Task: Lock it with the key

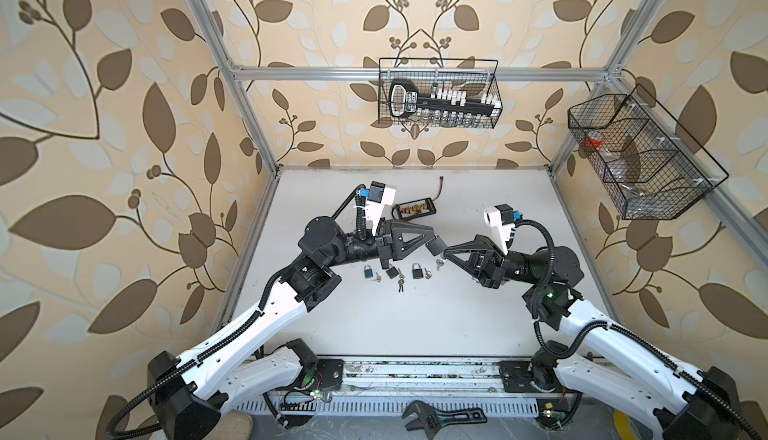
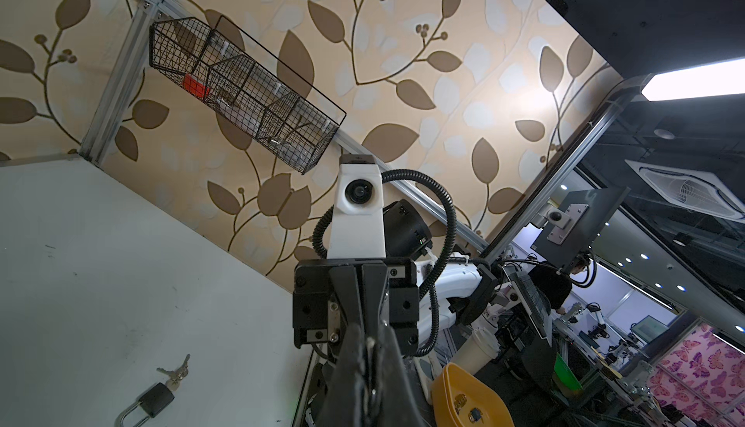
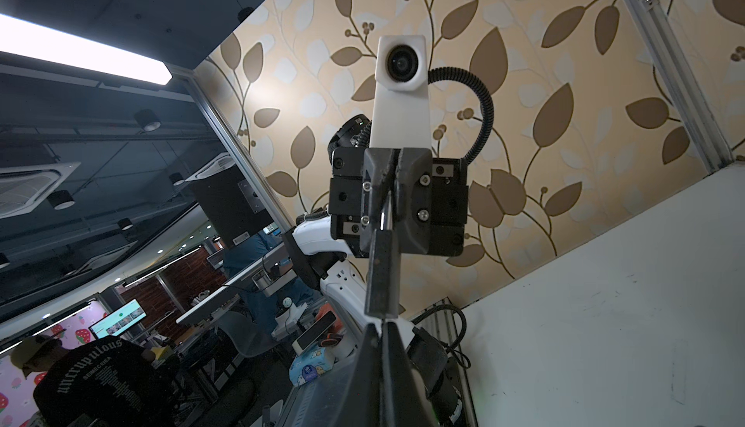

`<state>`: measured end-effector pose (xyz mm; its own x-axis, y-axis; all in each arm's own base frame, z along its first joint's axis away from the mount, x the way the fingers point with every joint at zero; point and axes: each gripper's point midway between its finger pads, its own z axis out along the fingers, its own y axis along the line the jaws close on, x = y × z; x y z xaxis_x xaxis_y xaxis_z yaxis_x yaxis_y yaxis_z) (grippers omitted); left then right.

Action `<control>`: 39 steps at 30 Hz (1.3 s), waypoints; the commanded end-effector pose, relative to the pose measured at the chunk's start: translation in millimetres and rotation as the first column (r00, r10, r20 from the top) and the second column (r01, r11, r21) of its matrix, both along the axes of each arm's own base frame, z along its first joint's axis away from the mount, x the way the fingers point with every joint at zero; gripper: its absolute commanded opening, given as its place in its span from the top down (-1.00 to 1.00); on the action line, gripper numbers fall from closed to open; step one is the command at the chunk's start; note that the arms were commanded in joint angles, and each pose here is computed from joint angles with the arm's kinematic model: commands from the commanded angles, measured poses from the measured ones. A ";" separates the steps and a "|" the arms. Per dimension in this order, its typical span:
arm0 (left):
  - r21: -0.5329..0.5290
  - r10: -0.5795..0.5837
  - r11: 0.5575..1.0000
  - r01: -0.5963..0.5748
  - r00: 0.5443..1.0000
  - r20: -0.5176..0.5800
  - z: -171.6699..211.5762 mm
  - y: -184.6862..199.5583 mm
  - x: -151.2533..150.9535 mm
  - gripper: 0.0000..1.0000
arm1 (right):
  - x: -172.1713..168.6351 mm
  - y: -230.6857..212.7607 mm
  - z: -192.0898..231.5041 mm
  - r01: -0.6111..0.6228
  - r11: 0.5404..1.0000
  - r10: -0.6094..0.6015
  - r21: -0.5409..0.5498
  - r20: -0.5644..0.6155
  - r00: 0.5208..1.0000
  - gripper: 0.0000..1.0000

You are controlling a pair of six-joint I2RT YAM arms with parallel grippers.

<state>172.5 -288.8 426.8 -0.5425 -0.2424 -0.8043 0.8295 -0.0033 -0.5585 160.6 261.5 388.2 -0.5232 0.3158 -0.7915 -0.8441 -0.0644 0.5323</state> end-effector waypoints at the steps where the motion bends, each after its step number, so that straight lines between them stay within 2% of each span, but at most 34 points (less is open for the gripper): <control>1: -0.046 0.038 0.998 -0.035 0.997 0.071 19.6 10.4 -5.3 1.00 | -13.6 -6.0 1.7 -0.003 1.000 0.003 0.004 0.065 0.998 1.00; 12: -0.032 0.075 0.997 -0.072 0.994 0.079 20.3 12.3 -1.1 1.00 | -19.0 -14.2 -29.0 0.054 0.994 -0.050 -0.092 0.043 0.998 1.00; 17: -0.036 0.070 0.997 -0.068 0.995 0.066 19.7 9.9 1.8 1.00 | -18.8 -14.4 -29.8 0.063 0.992 -0.057 -0.109 0.058 0.997 1.00; 20: -0.015 0.075 0.997 -0.074 0.996 0.058 16.0 9.1 3.5 1.00 | -10.8 -16.6 -33.8 0.121 0.983 -0.114 -0.137 0.057 0.992 1.00; 23: 0.007 0.098 0.995 -0.099 0.994 0.047 9.2 9.8 7.2 1.00 | 13.3 -24.9 -54.9 0.263 0.936 -0.266 -0.233 0.019 0.964 1.00; 25: 0.033 0.120 0.992 -0.121 0.992 0.033 2.3 10.4 11.0 1.00 | 32.1 -37.0 -74.2 0.369 0.877 -0.393 -0.306 -0.016 0.920 1.00; 28: 0.084 0.139 0.987 -0.140 0.990 0.022 -8.0 10.2 14.5 1.00 | 48.9 -55.5 -97.9 0.466 0.791 -0.518 -0.396 -0.029 0.855 1.00; 31: 0.127 0.145 0.981 -0.146 0.989 0.014 -17.8 9.8 16.1 1.00 | 58.3 -71.5 -111.6 0.520 0.733 -0.586 -0.439 -0.019 0.810 1.00; 34: 0.200 0.127 0.972 -0.124 0.992 -0.003 -34.7 4.5 17.4 1.00 | 63.3 -83.4 -116.1 0.550 0.706 -0.615 -0.446 -0.002 0.789 1.00; 36: 0.244 0.105 0.965 -0.095 0.994 -0.030 -50.8 -1.7 16.7 1.00 | 69.2 -93.9 -116.6 0.583 0.682 -0.654 -0.441 -0.012 0.756 1.00; 39: 0.337 0.101 0.938 -0.078 0.994 -0.049 -82.2 -12.8 13.6 1.00 | 74.8 -106.0 -117.2 0.622 0.650 -0.691 -0.436 0.002 0.723 1.00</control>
